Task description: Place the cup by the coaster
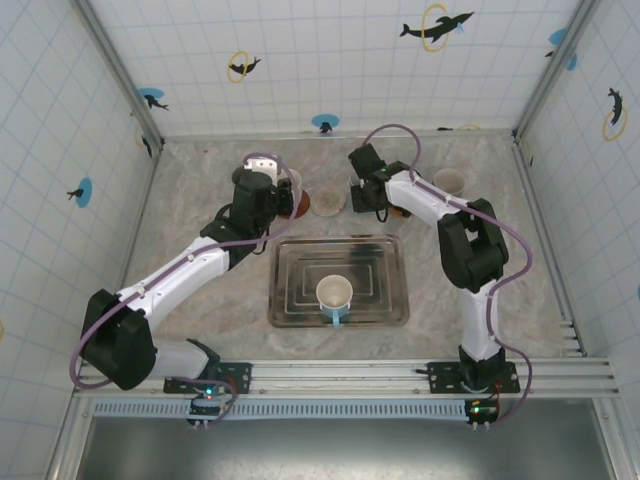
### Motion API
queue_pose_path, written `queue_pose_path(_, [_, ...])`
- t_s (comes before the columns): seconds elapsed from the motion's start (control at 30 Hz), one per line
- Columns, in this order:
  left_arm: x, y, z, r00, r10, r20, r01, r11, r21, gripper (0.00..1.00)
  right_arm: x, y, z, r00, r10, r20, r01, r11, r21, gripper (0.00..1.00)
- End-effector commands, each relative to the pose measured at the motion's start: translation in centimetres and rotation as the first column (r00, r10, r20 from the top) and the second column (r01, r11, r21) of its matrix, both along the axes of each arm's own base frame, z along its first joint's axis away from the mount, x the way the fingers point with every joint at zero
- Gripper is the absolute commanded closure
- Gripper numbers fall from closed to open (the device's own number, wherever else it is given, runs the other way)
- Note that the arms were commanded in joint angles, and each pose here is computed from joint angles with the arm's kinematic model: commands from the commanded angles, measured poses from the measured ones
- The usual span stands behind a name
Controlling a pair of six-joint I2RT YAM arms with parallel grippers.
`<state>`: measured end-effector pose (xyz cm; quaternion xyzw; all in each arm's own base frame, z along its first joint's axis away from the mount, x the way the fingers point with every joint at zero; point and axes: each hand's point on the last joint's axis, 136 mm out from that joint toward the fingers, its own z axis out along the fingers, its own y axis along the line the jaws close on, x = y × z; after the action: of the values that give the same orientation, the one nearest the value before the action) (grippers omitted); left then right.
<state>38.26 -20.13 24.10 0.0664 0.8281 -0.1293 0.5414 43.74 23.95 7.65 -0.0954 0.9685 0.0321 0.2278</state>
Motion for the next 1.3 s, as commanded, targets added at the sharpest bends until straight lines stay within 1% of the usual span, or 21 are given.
queue_pose_path(0.0, [0.0,0.1,-0.3,1.0,-0.009,-0.001,0.009,1.0,0.012,0.62,1.8,0.5,2.1,0.998,-0.011,0.064,0.009,1.0,0.029,0.96])
queue_pose_path(0.13, [0.1,0.0,-0.4,1.0,-0.009,-0.002,0.009,1.0,0.012,0.62,1.7,0.6,2.1,0.998,-0.009,0.062,0.007,0.999,0.031,0.88])
queue_pose_path(0.27, [0.1,0.0,-0.5,1.0,-0.009,-0.005,0.009,1.0,0.014,0.62,1.6,0.5,2.1,0.998,-0.012,0.061,0.01,0.999,0.031,0.84])
queue_pose_path(0.47, [0.0,0.0,-0.4,1.0,-0.009,-0.002,0.009,1.0,0.012,0.62,1.5,0.5,2.4,0.998,-0.011,0.065,0.009,0.999,0.033,0.74])
queue_pose_path(0.73, [0.0,0.1,-0.3,1.0,-0.009,-0.004,0.009,1.0,0.011,0.62,1.2,0.3,3.0,0.997,-0.015,0.074,0.012,0.999,0.042,0.66])
queue_pose_path(0.83, [-0.1,0.1,-0.2,1.0,-0.009,0.0,0.009,1.0,0.007,0.62,0.9,0.3,3.5,0.997,-0.015,0.078,0.011,0.999,0.049,0.62])
queue_pose_path(0.9, [-0.1,0.1,-0.3,1.0,-0.01,-0.003,0.01,1.0,0.008,0.62,0.5,0.2,4.0,0.997,-0.016,0.081,0.011,0.998,0.056,0.57])
queue_pose_path(0.97, [0.0,0.1,-0.2,1.0,-0.008,-0.003,0.008,1.0,0.007,0.62,0.1,0.2,4.3,0.997,-0.016,0.08,0.011,0.998,0.062,0.54])
queue_pose_path(1.07, [-0.1,0.1,-0.1,1.0,-0.007,-0.004,0.007,1.0,0.002,0.62,-0.7,0.2,5.0,0.996,-0.015,0.088,0.009,0.998,0.066,0.51])
queue_pose_path(1.27, [-0.3,0.2,0.0,1.0,-0.007,-0.008,0.007,1.0,-0.001,0.62,-2.5,-0.3,6.6,0.993,-0.014,0.118,0.006,0.998,0.064,0.48])
